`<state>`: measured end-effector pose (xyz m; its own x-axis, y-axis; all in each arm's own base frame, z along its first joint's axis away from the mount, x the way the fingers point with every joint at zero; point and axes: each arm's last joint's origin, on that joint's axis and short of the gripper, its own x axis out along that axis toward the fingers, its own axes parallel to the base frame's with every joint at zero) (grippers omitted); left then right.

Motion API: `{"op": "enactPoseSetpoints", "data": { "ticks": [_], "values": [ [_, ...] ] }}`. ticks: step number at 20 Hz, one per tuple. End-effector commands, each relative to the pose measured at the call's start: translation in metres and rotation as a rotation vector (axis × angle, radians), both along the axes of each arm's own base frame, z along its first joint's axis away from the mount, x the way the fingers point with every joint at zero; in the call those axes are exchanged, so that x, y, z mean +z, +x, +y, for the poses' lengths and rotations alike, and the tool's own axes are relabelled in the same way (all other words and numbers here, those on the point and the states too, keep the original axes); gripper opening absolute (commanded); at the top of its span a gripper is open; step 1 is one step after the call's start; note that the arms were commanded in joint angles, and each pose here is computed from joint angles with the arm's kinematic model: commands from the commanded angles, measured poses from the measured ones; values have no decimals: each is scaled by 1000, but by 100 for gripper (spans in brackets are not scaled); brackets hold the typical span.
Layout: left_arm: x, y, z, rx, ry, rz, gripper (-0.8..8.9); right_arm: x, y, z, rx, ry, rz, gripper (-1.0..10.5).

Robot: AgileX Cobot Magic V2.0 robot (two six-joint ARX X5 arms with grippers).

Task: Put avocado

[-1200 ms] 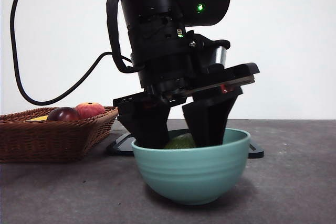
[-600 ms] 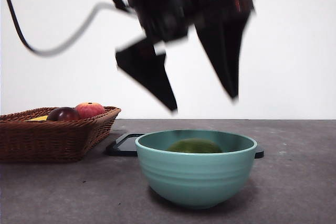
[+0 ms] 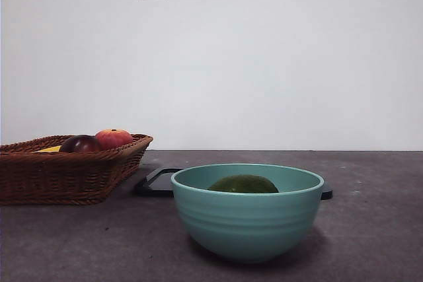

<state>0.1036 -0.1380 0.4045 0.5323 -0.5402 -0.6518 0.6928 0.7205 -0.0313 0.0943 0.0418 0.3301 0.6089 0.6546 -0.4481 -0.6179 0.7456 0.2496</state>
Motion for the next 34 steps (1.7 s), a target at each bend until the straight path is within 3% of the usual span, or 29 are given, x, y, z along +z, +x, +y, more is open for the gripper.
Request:
{"op": "enactPoseSetpoints", "data": {
  "ticks": [1, 5, 11, 15, 25, 29, 34],
  "values": [
    [16, -22, 30, 5, -30, -64, 562, 6, 0, 1, 9, 2, -26, 572],
    [16, -61, 87, 34, -127, -117, 562, 6, 0, 1, 9, 2, -27, 572],
    [-31, -100, 142, 68, -226, -181, 562, 6, 0, 1, 9, 3, -27, 572],
    [-52, -102, 146, 72, -201, -158, 562, 6, 0, 1, 9, 2, -27, 572],
    [-48, -100, 143, 69, -234, -185, 562, 4, 13, 6, -3, 3, -2, 572],
    [-47, -100, 143, 70, -243, -190, 562, -7, 43, 29, 47, 10, 106, 572],
    [-47, -100, 143, 70, -244, -191, 562, -37, 80, 61, 78, -60, 338, 572]
  ]
}}
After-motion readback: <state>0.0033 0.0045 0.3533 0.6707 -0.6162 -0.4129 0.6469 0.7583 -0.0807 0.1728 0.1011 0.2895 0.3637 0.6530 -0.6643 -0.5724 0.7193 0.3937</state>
